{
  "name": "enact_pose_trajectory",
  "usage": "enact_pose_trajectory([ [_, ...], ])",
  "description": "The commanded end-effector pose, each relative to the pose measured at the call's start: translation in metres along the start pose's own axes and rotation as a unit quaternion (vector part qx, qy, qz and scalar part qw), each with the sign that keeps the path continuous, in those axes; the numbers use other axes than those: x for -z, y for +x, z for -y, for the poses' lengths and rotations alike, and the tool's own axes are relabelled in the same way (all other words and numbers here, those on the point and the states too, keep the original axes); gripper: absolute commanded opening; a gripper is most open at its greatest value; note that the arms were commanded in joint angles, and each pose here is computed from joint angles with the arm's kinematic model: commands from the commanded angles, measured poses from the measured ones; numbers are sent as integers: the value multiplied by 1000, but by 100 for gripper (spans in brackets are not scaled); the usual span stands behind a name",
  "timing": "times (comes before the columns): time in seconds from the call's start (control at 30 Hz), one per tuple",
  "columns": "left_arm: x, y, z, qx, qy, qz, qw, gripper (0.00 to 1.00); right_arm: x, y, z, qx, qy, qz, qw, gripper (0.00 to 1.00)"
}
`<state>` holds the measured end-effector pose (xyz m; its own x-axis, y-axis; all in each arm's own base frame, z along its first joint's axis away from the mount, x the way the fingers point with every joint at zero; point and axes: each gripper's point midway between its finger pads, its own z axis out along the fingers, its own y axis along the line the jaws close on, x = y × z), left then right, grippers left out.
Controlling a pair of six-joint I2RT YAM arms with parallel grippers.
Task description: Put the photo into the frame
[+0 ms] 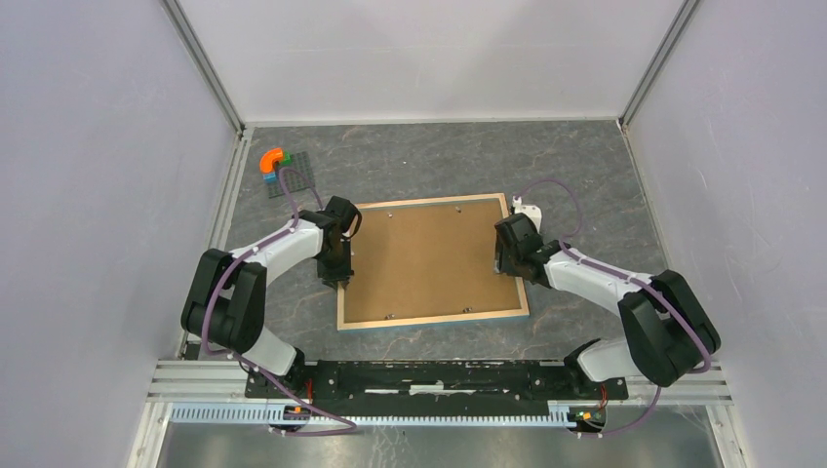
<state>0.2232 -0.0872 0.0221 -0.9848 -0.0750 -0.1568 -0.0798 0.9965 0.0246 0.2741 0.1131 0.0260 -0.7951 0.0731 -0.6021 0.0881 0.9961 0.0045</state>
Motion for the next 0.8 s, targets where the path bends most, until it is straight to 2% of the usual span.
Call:
enact_pose_trajectory([
  [0.0, -2, -7, -6, 8, -29, 13, 999, 17, -5, -8, 4, -10, 24, 12, 1000, 61],
  [0.1, -1, -6, -5, 6, -28, 14, 999, 15, -6, -3, 2, -6, 19, -1, 1000, 61],
  [0.2, -1, -7, -5, 6, -28, 15, 999, 15, -4, 6, 0, 3, 4, -16, 1000, 52],
  [0.3, 0, -7, -6, 6, -33, 18, 999, 14, 0, 21, -4, 20, -26, -35, 999, 52],
  [0.6, 2, -9, -8, 6, -41, 24, 999, 10, 6, 36, 3, 85, -44, -56, 994, 44],
  [0.77, 2, -10, -8, 4, -42, 26, 999, 10, 3, 32, 14, 127, -23, -60, 990, 33],
])
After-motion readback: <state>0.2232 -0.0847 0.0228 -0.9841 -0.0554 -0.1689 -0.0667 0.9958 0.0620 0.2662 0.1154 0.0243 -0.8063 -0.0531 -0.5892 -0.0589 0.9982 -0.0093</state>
